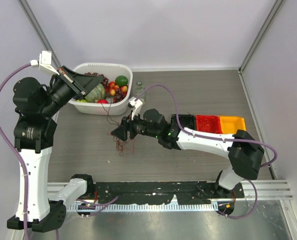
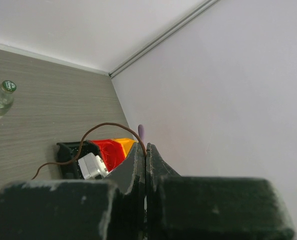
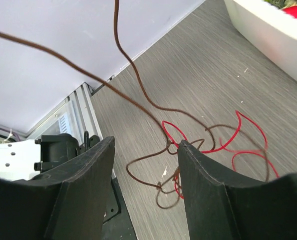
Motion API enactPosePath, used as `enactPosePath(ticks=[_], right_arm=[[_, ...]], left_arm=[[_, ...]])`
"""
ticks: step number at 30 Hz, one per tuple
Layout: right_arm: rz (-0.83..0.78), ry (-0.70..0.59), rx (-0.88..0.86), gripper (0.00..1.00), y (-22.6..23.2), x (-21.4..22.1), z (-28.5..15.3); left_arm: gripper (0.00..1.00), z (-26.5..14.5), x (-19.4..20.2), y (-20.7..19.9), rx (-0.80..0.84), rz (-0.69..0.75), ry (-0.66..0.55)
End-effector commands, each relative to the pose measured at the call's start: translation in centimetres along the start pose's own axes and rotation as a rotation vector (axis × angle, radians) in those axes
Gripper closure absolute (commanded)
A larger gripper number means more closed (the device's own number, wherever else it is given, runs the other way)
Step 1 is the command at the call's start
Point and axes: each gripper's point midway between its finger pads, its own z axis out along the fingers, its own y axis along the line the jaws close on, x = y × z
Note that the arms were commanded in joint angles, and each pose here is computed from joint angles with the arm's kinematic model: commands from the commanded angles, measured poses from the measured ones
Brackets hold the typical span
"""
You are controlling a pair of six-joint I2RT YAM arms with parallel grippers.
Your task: Untangle the cables
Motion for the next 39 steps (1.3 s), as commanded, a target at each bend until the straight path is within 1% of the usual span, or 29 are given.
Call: enactPosePath(ticks=[1,6,12,15,18,24,31,39], right_arm=[[-0.001,-0.081,-0.013,0.42,0.7,-1.4,0.3],[0.0,-0.059,-0.017,0.38,0.4,0.2,-0.4],[0.004,-0.047,-0.046,0.4,0.6,0.8,0.7],[0.008,-0.043,-0.057,0.41,0.6,1.0,1.9],[0.027,-0.061,-0.075,0.41,0.9,0.6,2.5],[0.062,-0.106,-0.088,0.4,1.1,0.0,2.8],[0.055,-0.106,-0.101,0.4,2.0,0.5,2.6],[0.05,-0.095,-0.111,0.41,2.5,1.5,3.9]], left_arm=[[1.0,-0.4,-0.5,-2.1,0.079,0.021,-0.013],[1.0,-0.6,-0.4,-2.4,0.085,0.022,-0.011],[1.0,-0.7,-0.7,-2.9,0.103,0.014,-0.02],[1.0,-0.8,-0.8,-3.2,0.111,0.013,-0.021],[1.0,-0.8,-0.8,-3.2,0.111,0.014,-0.02],[1.0,-0.8,-0.8,-3.3,0.112,0.015,-0.018],[1.0,-0.8,-0.7,-3.3,0.117,0.017,-0.015],[1.0,-0.8,-1.2,-3.8,0.126,0.016,-0.029]])
